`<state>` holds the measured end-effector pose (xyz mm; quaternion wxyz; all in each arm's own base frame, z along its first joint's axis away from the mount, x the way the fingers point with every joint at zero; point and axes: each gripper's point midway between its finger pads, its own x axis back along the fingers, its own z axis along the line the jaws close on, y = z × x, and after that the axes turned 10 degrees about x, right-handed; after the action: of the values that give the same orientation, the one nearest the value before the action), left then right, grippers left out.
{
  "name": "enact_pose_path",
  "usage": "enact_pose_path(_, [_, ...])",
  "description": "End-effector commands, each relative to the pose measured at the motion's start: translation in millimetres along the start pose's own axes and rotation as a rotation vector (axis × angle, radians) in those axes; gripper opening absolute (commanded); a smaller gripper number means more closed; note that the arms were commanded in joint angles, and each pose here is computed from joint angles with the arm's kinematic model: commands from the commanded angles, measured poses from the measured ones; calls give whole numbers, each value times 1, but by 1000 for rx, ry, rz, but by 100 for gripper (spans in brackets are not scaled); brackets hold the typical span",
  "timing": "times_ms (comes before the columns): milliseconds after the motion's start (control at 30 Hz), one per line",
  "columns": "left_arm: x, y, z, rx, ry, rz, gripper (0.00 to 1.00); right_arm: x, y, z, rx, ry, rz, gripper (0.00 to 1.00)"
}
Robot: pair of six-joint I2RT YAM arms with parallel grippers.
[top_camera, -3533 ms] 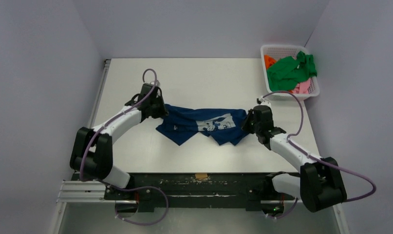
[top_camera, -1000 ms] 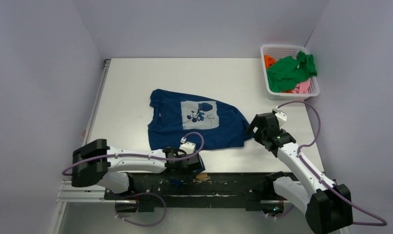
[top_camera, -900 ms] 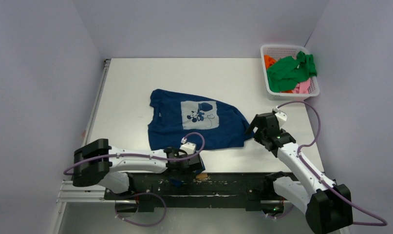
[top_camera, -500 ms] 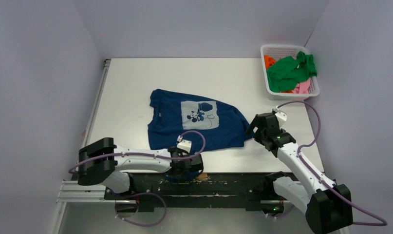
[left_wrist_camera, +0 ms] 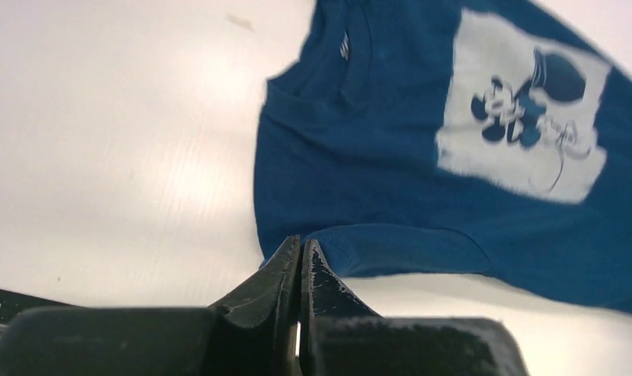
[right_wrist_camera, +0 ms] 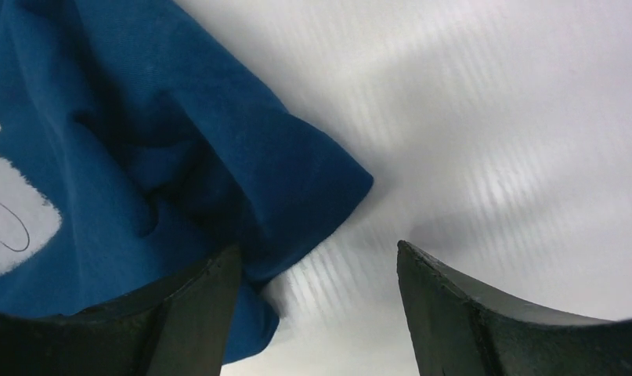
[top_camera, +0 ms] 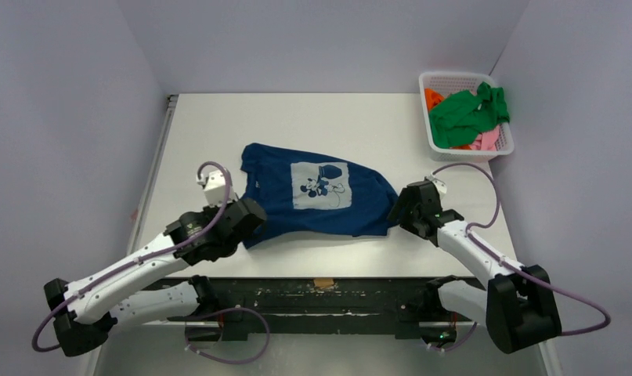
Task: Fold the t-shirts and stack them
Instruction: Flatten out the tshirt
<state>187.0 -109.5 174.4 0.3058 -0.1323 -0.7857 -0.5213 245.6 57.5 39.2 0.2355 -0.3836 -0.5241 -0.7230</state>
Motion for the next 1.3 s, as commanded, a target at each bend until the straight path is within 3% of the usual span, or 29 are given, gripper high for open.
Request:
enact_pose_path(0, [9, 66, 23, 110, 53, -194, 0, -13, 13, 28, 7, 113, -25, 69])
enact_pose_path(233, [10, 99, 43, 175, 130, -272, 0, -36, 7, 34, 5, 102, 22, 58])
enact_pose_path(333, [7, 103, 46, 177, 164, -274, 0, -39, 6, 39, 2, 128, 25, 30])
enact_pose_path(400, [5, 105, 49, 173, 187, -279, 0, -36, 8, 37, 11, 122, 17, 20])
enact_pose_path(467, [5, 109, 54, 178, 212, -290, 0, -30, 13, 27, 22, 66, 2, 1])
enact_pose_path(667, [8, 126, 63, 209, 245, -329, 0, 4, 56, 20, 50, 2, -107, 0])
enact_pose_path(833, [39, 161, 64, 253, 190, -416, 0, 68, 104, 23, 97, 13, -209, 0])
enact_pose_path(1100, [107, 196, 63, 353, -116, -519, 0, 194, 151, 39, 125, 231, -438, 0])
enact_pose_path(1267, [103, 185, 60, 342, -150, -484, 0, 202, 146, 33, 141, 221, -425, 0])
